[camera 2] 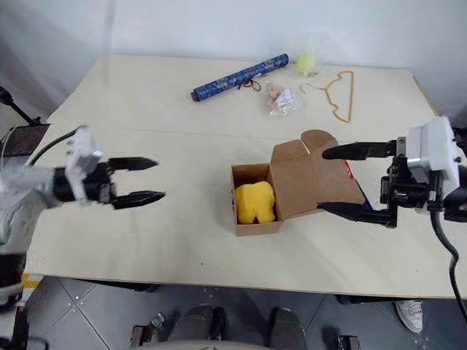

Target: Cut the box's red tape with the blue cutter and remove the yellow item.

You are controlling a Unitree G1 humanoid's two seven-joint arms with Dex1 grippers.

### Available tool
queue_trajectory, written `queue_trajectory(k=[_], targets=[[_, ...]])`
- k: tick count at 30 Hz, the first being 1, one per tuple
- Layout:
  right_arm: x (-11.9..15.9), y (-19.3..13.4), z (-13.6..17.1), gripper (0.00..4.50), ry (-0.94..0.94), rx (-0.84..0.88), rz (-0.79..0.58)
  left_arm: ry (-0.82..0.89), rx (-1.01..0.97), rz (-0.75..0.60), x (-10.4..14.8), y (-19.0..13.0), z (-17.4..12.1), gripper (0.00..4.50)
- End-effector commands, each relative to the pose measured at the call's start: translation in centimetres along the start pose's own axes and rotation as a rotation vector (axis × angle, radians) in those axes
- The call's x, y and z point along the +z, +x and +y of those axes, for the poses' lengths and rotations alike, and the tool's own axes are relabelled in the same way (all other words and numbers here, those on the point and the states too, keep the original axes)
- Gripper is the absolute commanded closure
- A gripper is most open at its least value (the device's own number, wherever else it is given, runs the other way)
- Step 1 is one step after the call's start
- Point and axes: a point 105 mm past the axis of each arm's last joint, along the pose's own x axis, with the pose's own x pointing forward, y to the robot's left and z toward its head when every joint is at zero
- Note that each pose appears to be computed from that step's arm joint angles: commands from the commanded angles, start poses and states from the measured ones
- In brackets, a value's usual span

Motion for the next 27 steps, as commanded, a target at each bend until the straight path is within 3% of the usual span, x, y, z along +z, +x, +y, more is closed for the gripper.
queue_trajectory(k=[1, 3, 7, 15, 18, 21, 27], targets=[[0.2, -1.3, 0.1, 0.0, -0.032, -0.048, 0.045, 0.048, -0.104, 0.033, 2.6, 4.4, -0.6, 0.02], [-0.3, -1.7, 0.6, 0.0, -0.035, -0.066, 0.07, 0.139, -0.165, 0.06, 4.1, 7.2, -1.0, 0.02], [-1.2, -2.4, 2.0, 0.0, 0.009, -0.103, 0.107, 0.343, -0.228, 0.168, 3.6, 12.6, -1.2, 0.02], [-1.6, -2.2, 3.9, 0.0, 0.095, -0.155, 0.121, 0.425, -0.329, 0.253, 2.2, 15.9, -2.0, 0.02], [-1.8, -2.0, 4.5, 0.0, 0.117, -0.154, 0.121, 0.414, -0.352, 0.272, 1.8, 16.5, -2.0, 0.57], [-1.8, -1.9, 4.8, 0.0, 0.127, -0.157, 0.114, 0.424, -0.331, 0.276, 1.6, 17.0, -1.4, 1.45], [-2.0, -1.5, 5.0, 0.0, 0.131, -0.169, 0.096, 0.364, -0.379, 0.134, 3.7, 17.6, -2.2, 3.24]])
